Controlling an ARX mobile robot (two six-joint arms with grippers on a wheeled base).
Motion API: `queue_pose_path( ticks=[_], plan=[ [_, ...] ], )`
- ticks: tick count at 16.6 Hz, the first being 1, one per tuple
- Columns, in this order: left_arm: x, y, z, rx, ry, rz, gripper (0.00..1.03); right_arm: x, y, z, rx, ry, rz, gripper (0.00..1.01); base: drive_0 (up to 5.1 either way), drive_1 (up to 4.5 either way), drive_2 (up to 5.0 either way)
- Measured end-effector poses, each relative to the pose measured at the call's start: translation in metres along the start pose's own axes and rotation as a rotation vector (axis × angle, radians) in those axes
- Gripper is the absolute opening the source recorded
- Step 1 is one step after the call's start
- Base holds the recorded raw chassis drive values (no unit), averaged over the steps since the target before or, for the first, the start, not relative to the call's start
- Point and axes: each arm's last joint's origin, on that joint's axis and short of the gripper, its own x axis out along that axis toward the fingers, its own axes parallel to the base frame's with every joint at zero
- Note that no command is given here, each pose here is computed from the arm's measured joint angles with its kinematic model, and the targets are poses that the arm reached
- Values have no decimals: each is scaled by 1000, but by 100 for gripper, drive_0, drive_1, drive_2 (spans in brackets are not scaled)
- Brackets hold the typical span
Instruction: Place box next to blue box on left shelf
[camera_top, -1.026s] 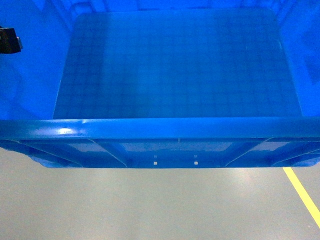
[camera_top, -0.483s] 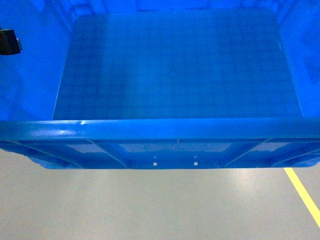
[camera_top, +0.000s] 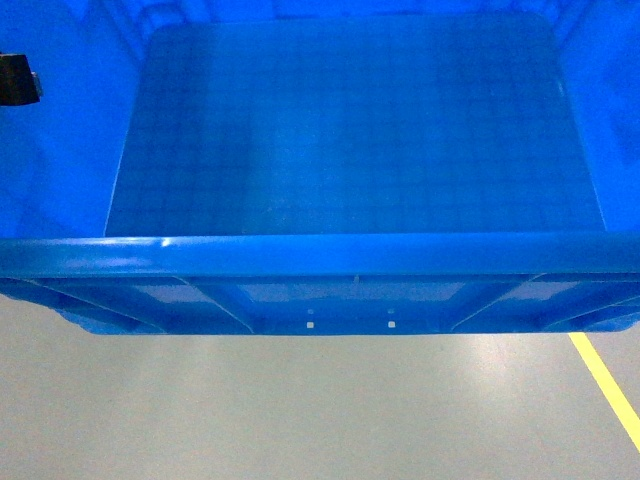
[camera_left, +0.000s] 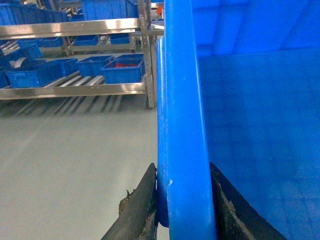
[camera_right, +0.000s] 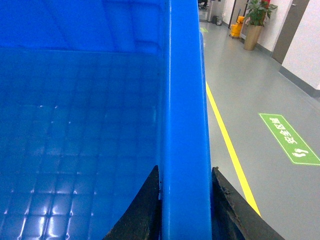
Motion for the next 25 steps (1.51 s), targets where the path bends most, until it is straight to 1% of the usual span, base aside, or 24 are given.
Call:
queue_pose_path(
  ticks=[25],
  plan=[
    [0, 0, 0, 0, -2, 0, 20, 0, 0, 0, 0, 0, -1, 21, 5, 415, -404]
  ],
)
